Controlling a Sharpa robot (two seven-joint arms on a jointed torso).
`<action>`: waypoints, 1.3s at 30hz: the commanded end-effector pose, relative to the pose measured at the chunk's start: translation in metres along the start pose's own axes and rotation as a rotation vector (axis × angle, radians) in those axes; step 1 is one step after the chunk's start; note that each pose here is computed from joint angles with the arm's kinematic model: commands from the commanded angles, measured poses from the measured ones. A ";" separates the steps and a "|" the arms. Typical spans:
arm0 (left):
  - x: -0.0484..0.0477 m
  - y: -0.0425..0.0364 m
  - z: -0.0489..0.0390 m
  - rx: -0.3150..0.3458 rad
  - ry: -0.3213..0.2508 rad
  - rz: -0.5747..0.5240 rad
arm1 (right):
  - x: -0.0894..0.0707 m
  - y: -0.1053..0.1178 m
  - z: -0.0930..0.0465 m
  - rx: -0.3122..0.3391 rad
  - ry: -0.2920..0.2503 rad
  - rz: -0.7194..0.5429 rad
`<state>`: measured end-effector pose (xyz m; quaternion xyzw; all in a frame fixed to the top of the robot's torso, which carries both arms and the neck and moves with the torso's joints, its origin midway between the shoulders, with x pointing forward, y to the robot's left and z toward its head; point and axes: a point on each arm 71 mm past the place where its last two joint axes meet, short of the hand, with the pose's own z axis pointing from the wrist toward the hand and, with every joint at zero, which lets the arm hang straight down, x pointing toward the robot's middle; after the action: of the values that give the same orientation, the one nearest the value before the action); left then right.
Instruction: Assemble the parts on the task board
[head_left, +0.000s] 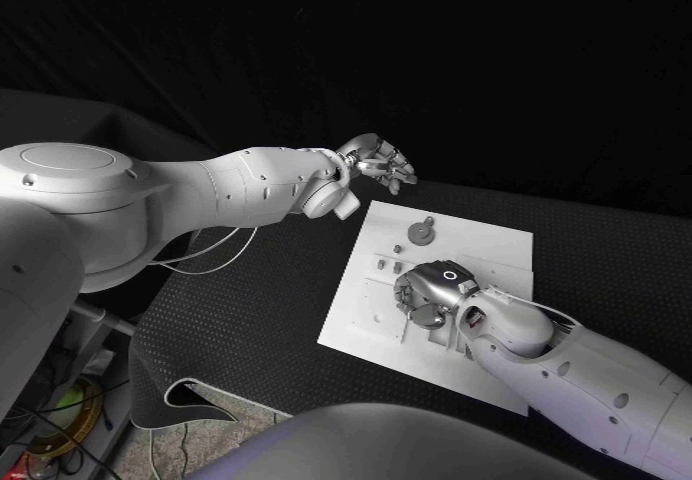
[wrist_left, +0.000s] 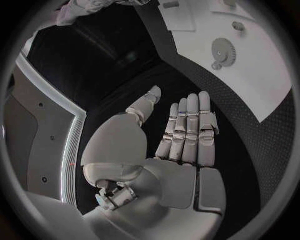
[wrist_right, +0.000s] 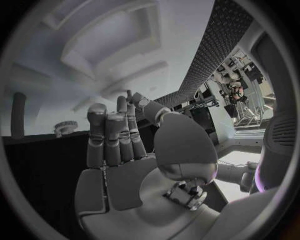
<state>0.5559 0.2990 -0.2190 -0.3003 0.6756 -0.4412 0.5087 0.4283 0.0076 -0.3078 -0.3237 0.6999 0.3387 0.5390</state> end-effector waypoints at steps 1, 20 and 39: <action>0.0009 -0.0023 0.0006 0.010 0.011 -0.001 | 0.002 0.001 0.000 -0.011 0.015 -0.012; 0.0001 -0.0016 0.0004 0.007 0.013 -0.001 | 0.001 0.000 -0.002 -0.007 -0.002 -0.017; 0.0002 -0.0016 0.0002 0.007 0.014 -0.001 | -0.002 0.000 -0.003 -0.009 -0.020 -0.018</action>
<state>0.5559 0.3002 -0.2189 -0.3002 0.6765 -0.4402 0.5084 0.4285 0.0043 -0.3057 -0.3240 0.6949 0.3388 0.5453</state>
